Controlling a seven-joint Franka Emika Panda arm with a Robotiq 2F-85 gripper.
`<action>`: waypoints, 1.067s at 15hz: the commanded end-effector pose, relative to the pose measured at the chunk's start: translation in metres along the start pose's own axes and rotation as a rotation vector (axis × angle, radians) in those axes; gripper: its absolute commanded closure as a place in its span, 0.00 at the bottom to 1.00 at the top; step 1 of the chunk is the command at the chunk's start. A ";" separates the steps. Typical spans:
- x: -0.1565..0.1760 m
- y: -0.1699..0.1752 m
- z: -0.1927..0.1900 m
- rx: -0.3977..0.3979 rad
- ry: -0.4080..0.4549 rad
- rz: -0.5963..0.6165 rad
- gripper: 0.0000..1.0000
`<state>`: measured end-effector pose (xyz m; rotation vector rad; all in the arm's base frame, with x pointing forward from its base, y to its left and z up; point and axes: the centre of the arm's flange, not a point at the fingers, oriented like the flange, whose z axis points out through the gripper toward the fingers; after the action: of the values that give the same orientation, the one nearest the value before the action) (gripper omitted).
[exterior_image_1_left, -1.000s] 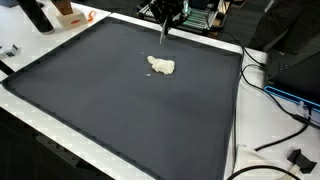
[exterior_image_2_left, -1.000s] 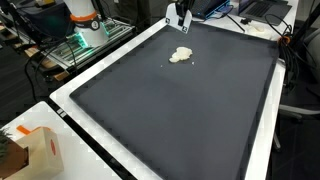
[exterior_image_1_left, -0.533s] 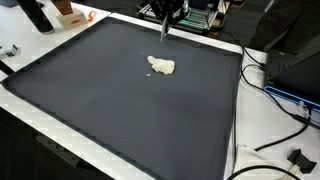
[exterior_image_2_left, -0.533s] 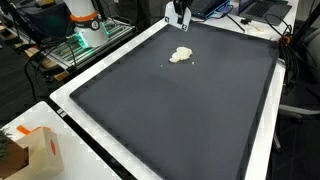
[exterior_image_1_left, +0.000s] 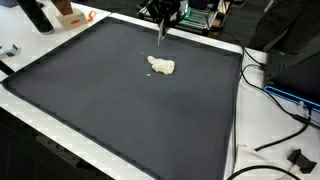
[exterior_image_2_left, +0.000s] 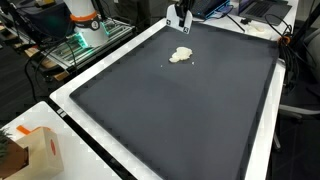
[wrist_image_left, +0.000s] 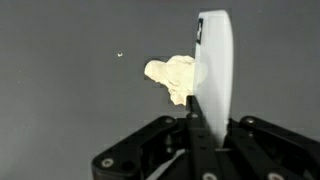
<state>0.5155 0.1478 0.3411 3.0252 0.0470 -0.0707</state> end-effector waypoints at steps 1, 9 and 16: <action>0.011 0.016 0.025 0.034 0.030 -0.016 0.99; 0.022 0.036 0.075 0.082 0.066 -0.062 0.99; 0.019 0.036 0.103 0.112 0.088 -0.103 0.99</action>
<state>0.5379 0.1065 0.2527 3.1128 0.2012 0.0405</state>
